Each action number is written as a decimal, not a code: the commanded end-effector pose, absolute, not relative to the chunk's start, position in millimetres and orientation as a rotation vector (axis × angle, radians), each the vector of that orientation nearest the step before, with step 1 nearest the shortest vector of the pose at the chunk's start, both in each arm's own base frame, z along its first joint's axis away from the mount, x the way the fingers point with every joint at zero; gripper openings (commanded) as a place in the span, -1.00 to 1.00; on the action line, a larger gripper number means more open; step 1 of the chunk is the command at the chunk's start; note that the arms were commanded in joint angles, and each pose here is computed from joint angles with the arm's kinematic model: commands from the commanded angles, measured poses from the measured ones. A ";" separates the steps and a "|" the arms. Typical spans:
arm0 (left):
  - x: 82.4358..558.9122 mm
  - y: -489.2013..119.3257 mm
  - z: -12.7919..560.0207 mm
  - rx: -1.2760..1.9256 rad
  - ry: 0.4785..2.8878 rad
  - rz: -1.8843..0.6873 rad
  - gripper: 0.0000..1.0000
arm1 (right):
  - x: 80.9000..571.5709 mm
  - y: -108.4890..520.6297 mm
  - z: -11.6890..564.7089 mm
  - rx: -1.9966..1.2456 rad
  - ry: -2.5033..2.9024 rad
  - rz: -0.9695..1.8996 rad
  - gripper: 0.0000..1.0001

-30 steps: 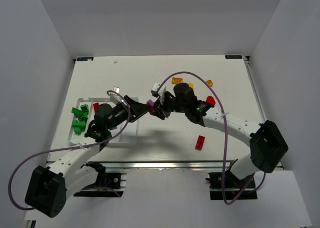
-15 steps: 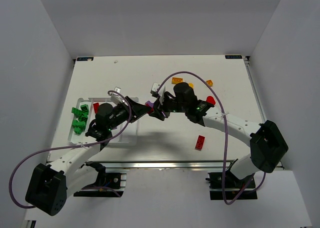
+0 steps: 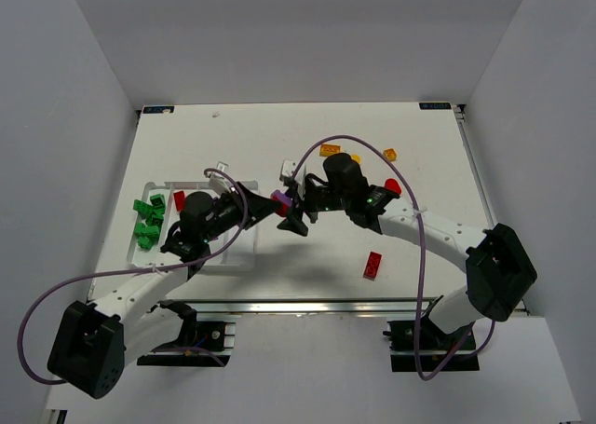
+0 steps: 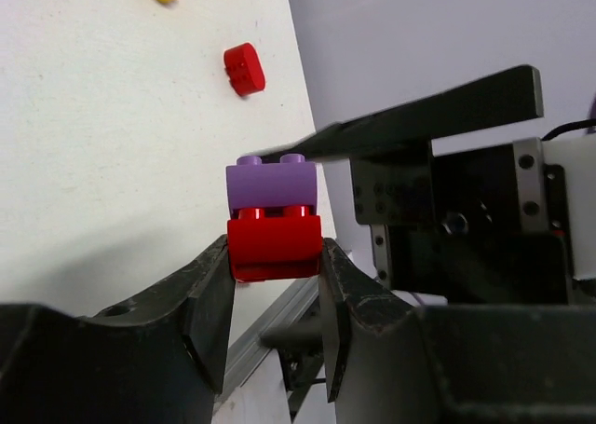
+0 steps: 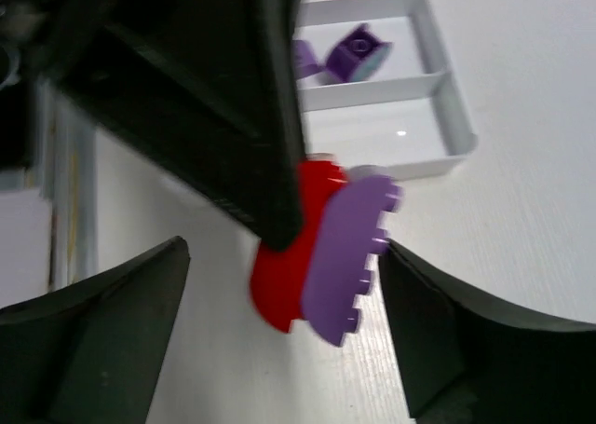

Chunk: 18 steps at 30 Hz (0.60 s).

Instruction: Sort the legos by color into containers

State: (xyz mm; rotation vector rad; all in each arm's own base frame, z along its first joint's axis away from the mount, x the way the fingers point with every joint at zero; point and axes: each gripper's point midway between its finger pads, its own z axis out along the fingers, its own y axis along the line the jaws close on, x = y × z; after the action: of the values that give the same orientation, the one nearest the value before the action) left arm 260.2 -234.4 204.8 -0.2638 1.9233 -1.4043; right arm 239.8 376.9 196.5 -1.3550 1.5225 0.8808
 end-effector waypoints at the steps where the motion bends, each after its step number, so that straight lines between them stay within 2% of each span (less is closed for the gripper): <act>1: 262.5 -237.0 216.7 -0.190 1.896 -1.371 -0.75 | 212.2 382.9 226.5 -1.519 1.311 0.996 0.79; 2: 262.3 -235.5 212.0 -0.176 1.911 -1.339 -0.76 | 199.8 380.6 225.8 -1.573 1.276 1.056 0.79; 9: 255.3 -218.4 202.5 -0.058 1.965 -1.145 -0.81 | 200.7 364.8 216.4 -1.665 1.224 1.033 0.79; 11: 248.7 -212.6 198.8 0.034 1.973 -1.078 -0.83 | 193.6 357.0 219.8 -1.695 1.205 1.101 0.79; 18: 215.5 -208.2 198.6 0.361 1.859 -1.033 -0.95 | 202.8 342.1 233.7 -1.726 1.151 1.229 0.79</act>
State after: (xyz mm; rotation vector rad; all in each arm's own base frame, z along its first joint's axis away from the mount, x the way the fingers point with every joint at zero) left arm 230.9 -210.7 202.7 0.1730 1.9122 -1.0776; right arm 217.8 342.6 220.1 -1.6741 1.2457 1.1050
